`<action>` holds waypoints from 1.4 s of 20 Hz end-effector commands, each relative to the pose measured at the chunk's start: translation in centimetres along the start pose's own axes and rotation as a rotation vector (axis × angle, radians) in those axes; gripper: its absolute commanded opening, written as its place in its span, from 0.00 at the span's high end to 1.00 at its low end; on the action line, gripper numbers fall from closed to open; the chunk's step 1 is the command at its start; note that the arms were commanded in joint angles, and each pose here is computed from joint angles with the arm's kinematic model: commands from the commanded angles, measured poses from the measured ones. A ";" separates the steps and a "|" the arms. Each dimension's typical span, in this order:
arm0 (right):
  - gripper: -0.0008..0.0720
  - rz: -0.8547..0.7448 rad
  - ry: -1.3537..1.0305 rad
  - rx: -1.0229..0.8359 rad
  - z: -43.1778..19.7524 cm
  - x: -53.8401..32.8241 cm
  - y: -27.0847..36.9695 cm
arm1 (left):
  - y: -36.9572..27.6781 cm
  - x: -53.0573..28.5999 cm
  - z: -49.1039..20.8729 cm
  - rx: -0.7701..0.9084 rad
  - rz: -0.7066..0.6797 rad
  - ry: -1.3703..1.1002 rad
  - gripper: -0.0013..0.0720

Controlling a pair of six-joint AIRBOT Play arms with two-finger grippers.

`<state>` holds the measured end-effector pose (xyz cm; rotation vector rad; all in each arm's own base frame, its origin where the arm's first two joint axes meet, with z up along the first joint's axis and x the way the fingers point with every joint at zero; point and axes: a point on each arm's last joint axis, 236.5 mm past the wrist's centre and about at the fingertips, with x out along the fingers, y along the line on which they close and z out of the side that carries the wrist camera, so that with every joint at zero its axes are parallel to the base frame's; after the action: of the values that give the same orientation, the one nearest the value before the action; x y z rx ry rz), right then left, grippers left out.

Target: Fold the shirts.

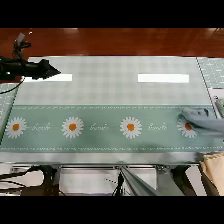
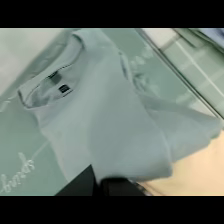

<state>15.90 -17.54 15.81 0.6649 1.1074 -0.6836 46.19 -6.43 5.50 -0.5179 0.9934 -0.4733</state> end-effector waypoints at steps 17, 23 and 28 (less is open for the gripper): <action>0.45 -0.833 0.046 0.298 -7.7 -11.2 -18.0 | 6.0 2.3 2.7 0.058 0.112 -0.108 0.95; 0.44 -0.821 -0.112 0.284 -4.7 -11.4 -18.2 | 5.1 1.6 2.9 0.058 0.080 -0.100 0.94; 0.44 -0.242 -0.413 -0.115 5.9 -5.9 -5.7 | -0.8 -0.3 4.1 0.129 -0.069 -0.063 0.80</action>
<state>2.83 -24.99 21.50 0.3218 1.0709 -1.2797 50.32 -4.18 5.26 -0.4504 0.8799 -0.4716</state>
